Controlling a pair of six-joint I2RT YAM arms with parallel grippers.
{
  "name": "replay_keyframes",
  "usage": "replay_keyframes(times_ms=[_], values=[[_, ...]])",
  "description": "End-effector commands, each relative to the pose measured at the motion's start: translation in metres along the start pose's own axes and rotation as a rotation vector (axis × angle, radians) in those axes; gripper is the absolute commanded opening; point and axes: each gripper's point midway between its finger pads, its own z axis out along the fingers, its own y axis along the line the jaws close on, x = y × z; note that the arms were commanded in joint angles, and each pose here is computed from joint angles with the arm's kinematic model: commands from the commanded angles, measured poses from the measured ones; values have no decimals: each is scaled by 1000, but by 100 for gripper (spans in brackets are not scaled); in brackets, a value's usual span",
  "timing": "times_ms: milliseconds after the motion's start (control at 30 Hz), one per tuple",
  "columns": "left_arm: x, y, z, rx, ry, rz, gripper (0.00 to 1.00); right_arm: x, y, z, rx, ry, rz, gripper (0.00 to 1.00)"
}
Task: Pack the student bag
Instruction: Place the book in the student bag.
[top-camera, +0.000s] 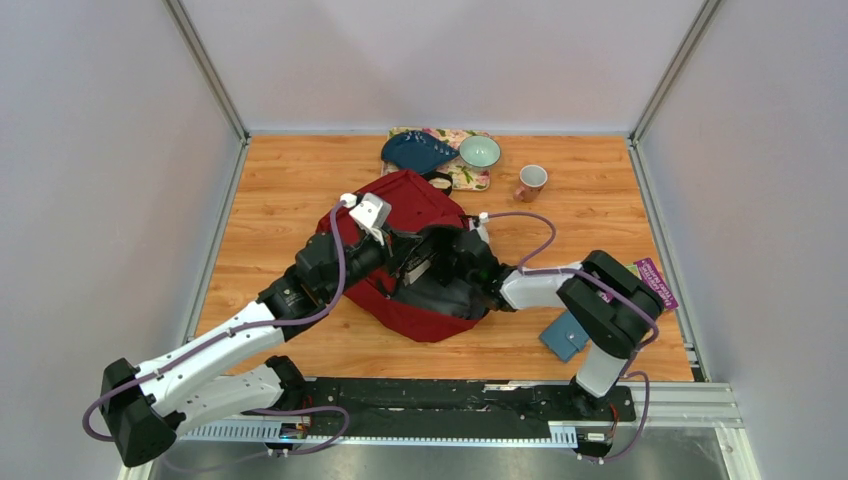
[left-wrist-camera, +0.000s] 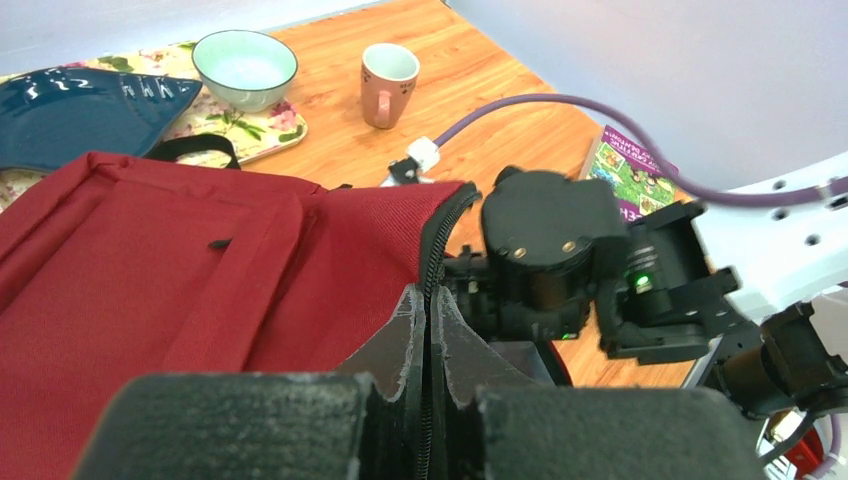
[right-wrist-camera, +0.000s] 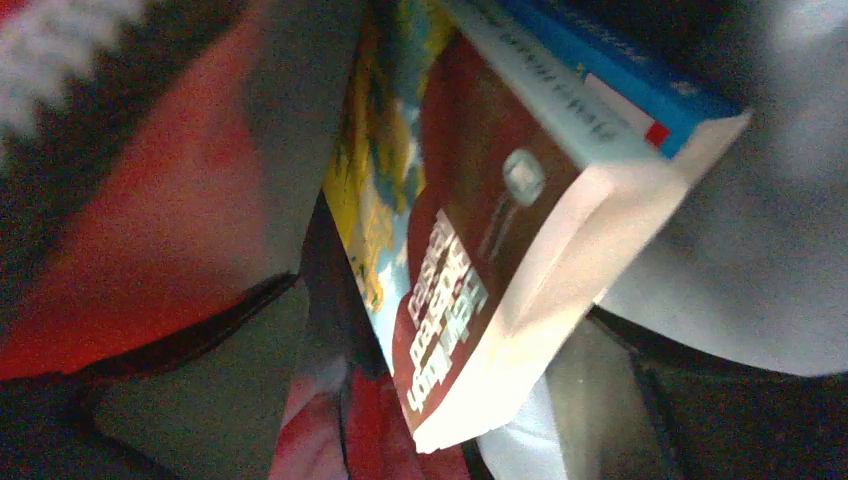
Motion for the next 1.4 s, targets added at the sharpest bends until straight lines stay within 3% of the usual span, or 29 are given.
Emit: replay_keyframes(times_ms=[0,367,467,500,667,700,800,967,1033,1100,1200,1367], values=[[-27,-10,-5,39,-99,-18,0,-23,-7,-27,77,-63,-129,88],[-24,-6,-7,23,-100,-11,0,-13,-23,-63,122,3,-168,85],[-25,-6,-8,24,-106,-13,0,-16,-26,-60,136,-12,-170,75],[-25,-7,-8,25,-104,-15,0,-17,-25,-57,135,-15,-169,67],[-26,-8,-9,31,-101,-20,0,-15,-4,-25,81,-3,-172,42],[-26,-8,-9,30,-101,-23,0,-12,2,-19,65,12,-171,31],[-25,-8,-9,29,-97,-28,0,-5,20,6,28,51,-171,20],[-23,-8,-8,26,-86,-29,0,9,36,11,-56,114,-197,20],[-21,-7,-7,22,-81,-26,0,4,26,-6,-26,92,-218,28],[-17,-3,-6,1,-70,-19,0,0,-2,-22,39,76,-258,46],[-14,4,-6,-32,-59,-8,0,-14,-20,-55,108,25,-317,62],[-10,8,-8,-47,-52,3,0,-41,-37,-118,247,-74,-381,71]])
